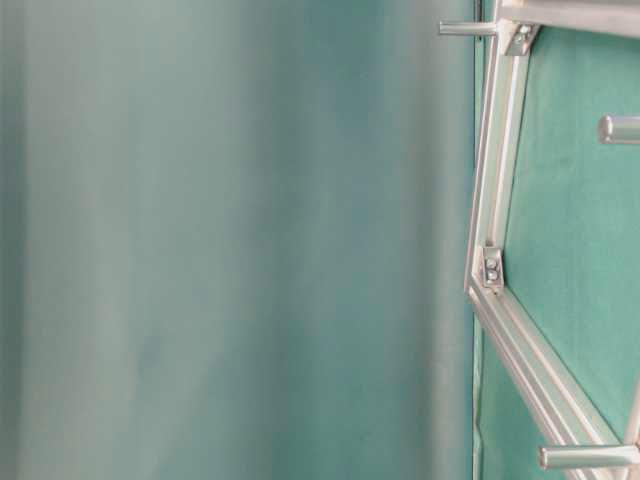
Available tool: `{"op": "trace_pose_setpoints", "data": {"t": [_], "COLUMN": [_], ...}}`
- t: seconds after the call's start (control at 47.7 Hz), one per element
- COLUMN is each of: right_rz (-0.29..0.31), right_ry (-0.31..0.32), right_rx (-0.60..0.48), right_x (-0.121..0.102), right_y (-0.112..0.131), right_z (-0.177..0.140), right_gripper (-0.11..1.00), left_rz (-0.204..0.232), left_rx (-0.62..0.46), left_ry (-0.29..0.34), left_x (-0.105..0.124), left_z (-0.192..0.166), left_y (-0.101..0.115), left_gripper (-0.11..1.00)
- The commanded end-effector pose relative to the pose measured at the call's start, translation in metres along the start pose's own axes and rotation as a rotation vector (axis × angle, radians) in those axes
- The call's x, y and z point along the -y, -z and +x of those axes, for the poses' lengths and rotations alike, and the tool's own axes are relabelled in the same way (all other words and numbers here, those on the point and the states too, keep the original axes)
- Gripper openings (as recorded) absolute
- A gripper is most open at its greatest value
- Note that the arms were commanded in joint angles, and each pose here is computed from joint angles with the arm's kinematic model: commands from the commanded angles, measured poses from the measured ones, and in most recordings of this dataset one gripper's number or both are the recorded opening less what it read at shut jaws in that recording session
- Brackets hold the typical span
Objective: Find the location of the shaft and insert the gear.
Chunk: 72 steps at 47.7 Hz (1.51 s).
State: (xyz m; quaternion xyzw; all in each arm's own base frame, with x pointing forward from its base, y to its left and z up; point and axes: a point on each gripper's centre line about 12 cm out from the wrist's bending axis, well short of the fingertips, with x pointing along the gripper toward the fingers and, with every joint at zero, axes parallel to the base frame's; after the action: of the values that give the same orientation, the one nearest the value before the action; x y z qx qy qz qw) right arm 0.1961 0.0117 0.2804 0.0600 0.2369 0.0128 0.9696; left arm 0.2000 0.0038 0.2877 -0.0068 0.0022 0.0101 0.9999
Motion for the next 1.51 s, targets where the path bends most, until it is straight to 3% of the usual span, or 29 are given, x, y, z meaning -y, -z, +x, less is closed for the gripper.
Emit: {"op": "trace_pose_setpoints", "data": {"t": [0.0, 0.189, 0.398, 0.587, 0.964, 1.299, 1.488], "right_rz": [0.006, 0.044, 0.038, 0.088, 0.07, 0.06, 0.108], "right_ry": [-0.005, 0.005, -0.013, 0.006, 0.056, 0.084, 0.104], "right_rx": [-0.016, -0.116, -0.194, -0.337, -0.594, -0.699, -0.703], "right_x": [-0.002, -0.003, -0.008, -0.01, -0.01, -0.007, -0.006], "right_y": [-0.007, 0.0, 0.01, 0.03, 0.067, 0.088, 0.1], "right_z": [-0.002, -0.005, 0.002, 0.024, 0.068, 0.088, 0.095], "right_gripper": [0.91, 0.93, 0.93, 0.93, 0.93, 0.93, 0.93], "left_rz": [0.002, 0.003, 0.002, 0.002, -0.001, -0.001, -0.001], "left_rx": [0.019, 0.011, 0.013, 0.016, 0.016, 0.015, 0.011], "left_ry": [-0.017, -0.043, -0.053, -0.054, -0.053, -0.054, -0.053], "left_x": [-0.003, -0.009, -0.011, -0.011, -0.011, -0.011, -0.011], "left_z": [0.004, 0.005, 0.006, 0.006, 0.006, 0.006, 0.006], "left_y": [-0.009, -0.007, -0.007, -0.007, -0.007, -0.006, -0.006], "left_gripper": [0.0, 0.0, 0.0, 0.0, 0.0, 0.0, 0.0]}}
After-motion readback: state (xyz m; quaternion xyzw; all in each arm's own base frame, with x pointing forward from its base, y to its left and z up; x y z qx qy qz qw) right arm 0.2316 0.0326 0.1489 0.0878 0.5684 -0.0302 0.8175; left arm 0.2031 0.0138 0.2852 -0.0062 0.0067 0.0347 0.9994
